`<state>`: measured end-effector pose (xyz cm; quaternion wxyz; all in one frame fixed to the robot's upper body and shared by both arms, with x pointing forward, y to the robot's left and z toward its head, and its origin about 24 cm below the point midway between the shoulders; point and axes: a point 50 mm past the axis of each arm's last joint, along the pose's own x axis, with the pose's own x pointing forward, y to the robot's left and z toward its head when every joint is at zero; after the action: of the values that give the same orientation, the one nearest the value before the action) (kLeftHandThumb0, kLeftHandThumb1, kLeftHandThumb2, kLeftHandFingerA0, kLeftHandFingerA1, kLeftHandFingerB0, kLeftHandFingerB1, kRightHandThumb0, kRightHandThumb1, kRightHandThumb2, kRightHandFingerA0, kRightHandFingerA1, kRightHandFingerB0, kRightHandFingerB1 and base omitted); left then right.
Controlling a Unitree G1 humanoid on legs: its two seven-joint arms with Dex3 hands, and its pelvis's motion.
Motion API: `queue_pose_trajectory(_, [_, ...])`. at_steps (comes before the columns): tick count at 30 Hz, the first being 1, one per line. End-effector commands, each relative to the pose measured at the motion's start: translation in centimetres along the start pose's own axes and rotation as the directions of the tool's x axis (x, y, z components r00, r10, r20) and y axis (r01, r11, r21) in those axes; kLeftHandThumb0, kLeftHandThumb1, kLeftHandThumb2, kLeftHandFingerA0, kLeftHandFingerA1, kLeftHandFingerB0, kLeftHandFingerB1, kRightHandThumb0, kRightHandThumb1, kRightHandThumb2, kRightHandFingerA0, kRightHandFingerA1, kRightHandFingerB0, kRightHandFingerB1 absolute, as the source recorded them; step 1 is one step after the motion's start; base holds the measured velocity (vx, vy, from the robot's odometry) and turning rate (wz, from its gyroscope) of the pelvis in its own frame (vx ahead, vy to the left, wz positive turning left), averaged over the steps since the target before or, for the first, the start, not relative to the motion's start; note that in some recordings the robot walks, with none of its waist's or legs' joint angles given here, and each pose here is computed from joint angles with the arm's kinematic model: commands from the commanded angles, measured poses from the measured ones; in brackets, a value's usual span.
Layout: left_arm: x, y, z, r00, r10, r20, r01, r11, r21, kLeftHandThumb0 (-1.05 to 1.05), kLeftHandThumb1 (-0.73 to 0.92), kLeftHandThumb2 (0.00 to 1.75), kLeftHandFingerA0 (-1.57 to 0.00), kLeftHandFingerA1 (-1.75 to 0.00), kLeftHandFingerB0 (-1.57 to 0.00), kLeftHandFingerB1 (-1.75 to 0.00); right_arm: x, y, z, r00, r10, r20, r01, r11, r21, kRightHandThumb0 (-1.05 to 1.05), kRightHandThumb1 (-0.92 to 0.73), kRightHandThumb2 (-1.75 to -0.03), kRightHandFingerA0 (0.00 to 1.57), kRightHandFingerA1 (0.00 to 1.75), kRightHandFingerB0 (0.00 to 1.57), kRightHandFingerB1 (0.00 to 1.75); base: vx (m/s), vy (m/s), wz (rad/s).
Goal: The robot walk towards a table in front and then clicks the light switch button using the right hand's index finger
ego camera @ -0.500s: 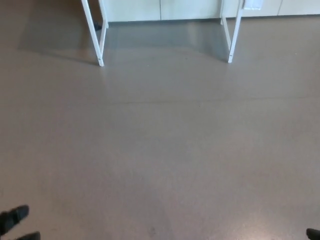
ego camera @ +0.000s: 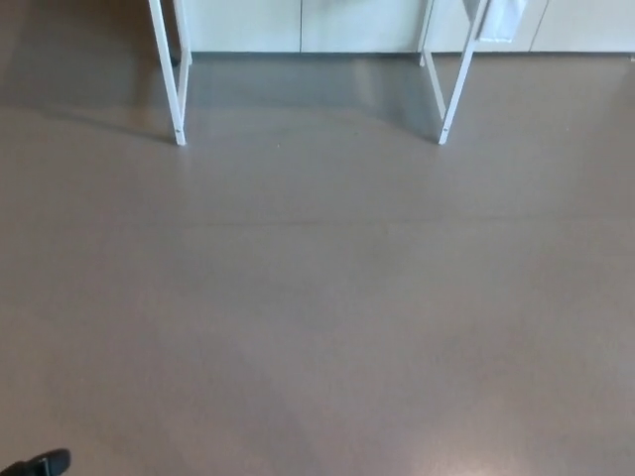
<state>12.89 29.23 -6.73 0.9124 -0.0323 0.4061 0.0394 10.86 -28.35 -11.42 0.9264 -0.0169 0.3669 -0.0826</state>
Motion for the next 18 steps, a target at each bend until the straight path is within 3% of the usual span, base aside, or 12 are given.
queue_pose_trajectory(1, [-0.32,0.19,-0.71,0.999,-0.025,-0.025,0.025,1.0,-0.003,-0.2,0.78,0.67,-0.26,-0.45,-0.16,-0.37,-0.37,-0.55,-0.07,0.999,0.001,0.039,0.001,0.999,-0.045,-0.45,-0.65,-0.58,0.55,0.62,0.31,0.44,0.25,0.034,0.11])
queue_pose_trajectory(2, [-0.47,0.22,-0.89,0.999,-0.025,-0.028,0.025,1.0,-0.003,-0.2,0.78,0.67,-0.26,-0.44,-0.15,-0.37,-0.37,-0.48,-0.15,0.999,0.001,0.036,0.001,0.999,-0.049,-0.44,-0.66,-0.58,0.56,0.64,0.31,0.45,0.29,-0.003,0.12])
queue_pose_trajectory(3, [-0.54,0.27,-1.01,0.999,-0.025,-0.031,0.025,1.0,-0.01,-0.19,0.81,0.68,-0.26,-0.44,-0.15,-0.37,-0.28,-0.44,-0.19,1.0,-0.002,0.03,0.003,0.998,-0.058,-0.47,-0.5,-0.89,0.51,0.7,0.26,0.55,0.29,-0.013,0.12])
queue_pose_trajectory(6, [-0.47,0.28,-1.0,0.999,-0.021,-0.025,0.021,1.0,-0.003,-0.18,0.8,0.68,-0.29,-0.46,-0.17,-0.38,-0.23,-0.48,-0.1,0.999,0.003,0.039,-0.001,0.999,-0.053,-0.47,-0.49,-0.9,0.52,0.72,0.26,0.56,0.27,-0.05,0.18])
queue_pose_trajectory(7, [-0.44,0.28,-1.02,1.0,-0.018,-0.023,0.018,1.0,-0.001,-0.18,0.8,0.68,-0.3,-0.46,-0.17,-0.38,-0.22,-0.46,-0.04,0.999,0.003,0.041,0.0,0.998,-0.059,-0.45,-0.67,-0.58,0.55,0.71,0.31,0.47,0.31,-0.094,0.17])
queue_pose_trajectory(8, [-0.45,0.25,-1.02,0.999,-0.019,-0.026,0.019,1.0,-0.006,-0.17,0.81,0.68,-0.3,-0.46,-0.17,-0.38,-0.24,-0.5,-0.09,0.999,0.002,0.038,0.001,0.997,-0.071,-0.45,-0.67,-0.59,0.55,0.69,0.3,0.46,0.42,-0.118,0.29])
queue_pose_trajectory(9, [-0.48,0.23,-1.02,0.999,-0.02,-0.025,0.02,1.0,-0.004,-0.19,0.81,0.68,-0.3,-0.46,-0.17,-0.38,-0.25,-0.52,-0.1,0.999,0.003,0.039,0.0,0.997,-0.073,-0.48,-0.5,-0.9,0.51,0.72,0.25,0.55,0.42,-0.046,-0.64])
queue_pose_trajectory(12, [-0.52,0.18,-0.97,0.999,-0.017,-0.031,0.017,1.0,-0.005,-0.19,0.8,0.68,-0.29,-0.45,-0.17,-0.38,-0.26,-0.53,-0.01,0.999,0.002,0.05,0.002,0.996,-0.084,-0.5,-0.49,-0.9,0.53,0.73,0.26,0.56,0.33,0.089,0.53])
queue_pose_trajectory(18, [0.25,-0.3,-0.21,0.999,-0.031,-0.014,0.031,1.0,-0.004,-0.19,0.8,0.68,-0.3,-0.46,-0.18,-0.39,0.03,-0.84,0.58,0.998,-0.011,0.064,0.016,0.997,-0.076,-0.48,-0.49,-0.9,0.53,0.72,0.26,0.56,0.33,-0.009,-0.04])
